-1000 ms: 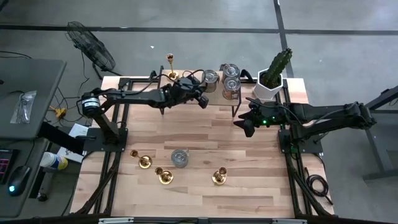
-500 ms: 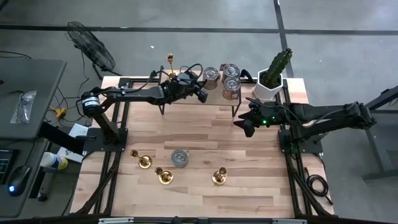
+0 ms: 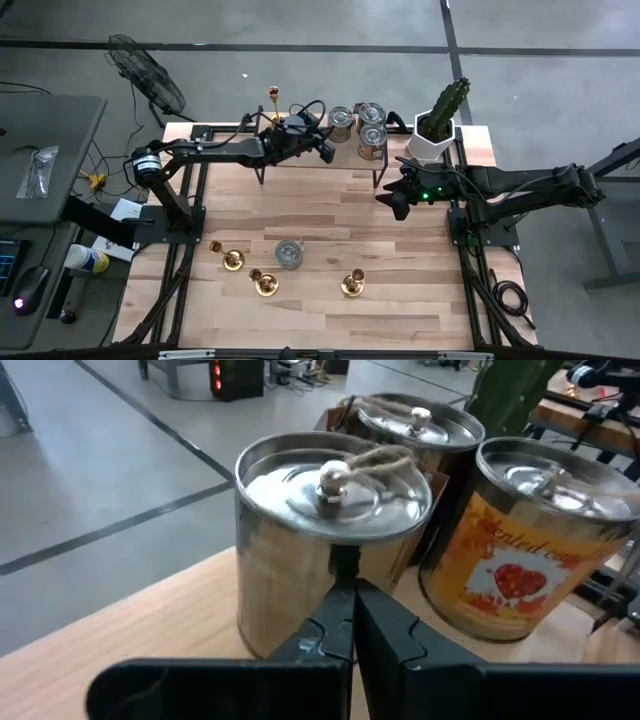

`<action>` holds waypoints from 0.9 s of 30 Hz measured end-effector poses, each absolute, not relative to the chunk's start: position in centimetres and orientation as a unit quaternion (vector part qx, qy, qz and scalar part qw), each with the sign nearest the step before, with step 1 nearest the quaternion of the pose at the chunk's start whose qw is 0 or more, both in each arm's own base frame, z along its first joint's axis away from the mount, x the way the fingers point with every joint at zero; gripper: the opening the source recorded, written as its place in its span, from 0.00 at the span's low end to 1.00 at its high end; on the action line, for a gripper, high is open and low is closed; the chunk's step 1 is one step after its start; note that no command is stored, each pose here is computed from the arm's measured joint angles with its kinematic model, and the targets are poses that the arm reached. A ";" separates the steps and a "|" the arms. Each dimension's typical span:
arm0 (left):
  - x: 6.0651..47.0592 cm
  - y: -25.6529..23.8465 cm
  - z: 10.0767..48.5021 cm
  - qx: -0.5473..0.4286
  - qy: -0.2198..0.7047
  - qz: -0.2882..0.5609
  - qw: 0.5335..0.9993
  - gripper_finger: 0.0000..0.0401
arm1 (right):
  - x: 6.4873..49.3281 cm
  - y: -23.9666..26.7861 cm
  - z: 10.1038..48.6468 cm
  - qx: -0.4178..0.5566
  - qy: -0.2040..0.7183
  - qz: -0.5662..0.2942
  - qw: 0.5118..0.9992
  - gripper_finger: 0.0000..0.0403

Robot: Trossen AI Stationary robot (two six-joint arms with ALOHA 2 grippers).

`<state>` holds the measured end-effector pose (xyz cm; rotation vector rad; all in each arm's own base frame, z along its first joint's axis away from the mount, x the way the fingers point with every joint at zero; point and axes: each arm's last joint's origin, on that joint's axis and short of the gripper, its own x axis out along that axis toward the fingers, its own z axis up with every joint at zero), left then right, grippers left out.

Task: Pick & Place candle stick holders
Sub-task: Put the silver scented candle on the shelf

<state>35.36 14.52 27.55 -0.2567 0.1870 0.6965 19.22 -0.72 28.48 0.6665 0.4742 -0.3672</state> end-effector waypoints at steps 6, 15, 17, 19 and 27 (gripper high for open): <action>35.5 14.5 27.9 -0.125 0.084 0.338 0.929 0.00 | 19.2 -0.7 28.5 0.322 0.229 -0.177 0.901 0.62; 35.5 14.5 27.9 -0.127 0.084 0.326 0.933 0.00 | 19.2 -0.7 28.5 0.322 0.229 -0.177 0.901 0.62; 35.5 14.5 28.1 -0.123 0.077 0.325 0.935 0.00 | 19.2 -0.7 28.5 0.322 0.229 -0.177 0.901 0.62; 35.6 14.5 28.4 -0.115 0.065 0.320 0.938 0.00 | 19.2 -0.7 28.5 0.322 0.229 -0.177 0.901 0.62; 35.6 14.6 28.4 -0.115 0.061 0.332 0.934 0.00 | 19.2 -0.7 28.5 0.322 0.229 -0.177 0.901 0.62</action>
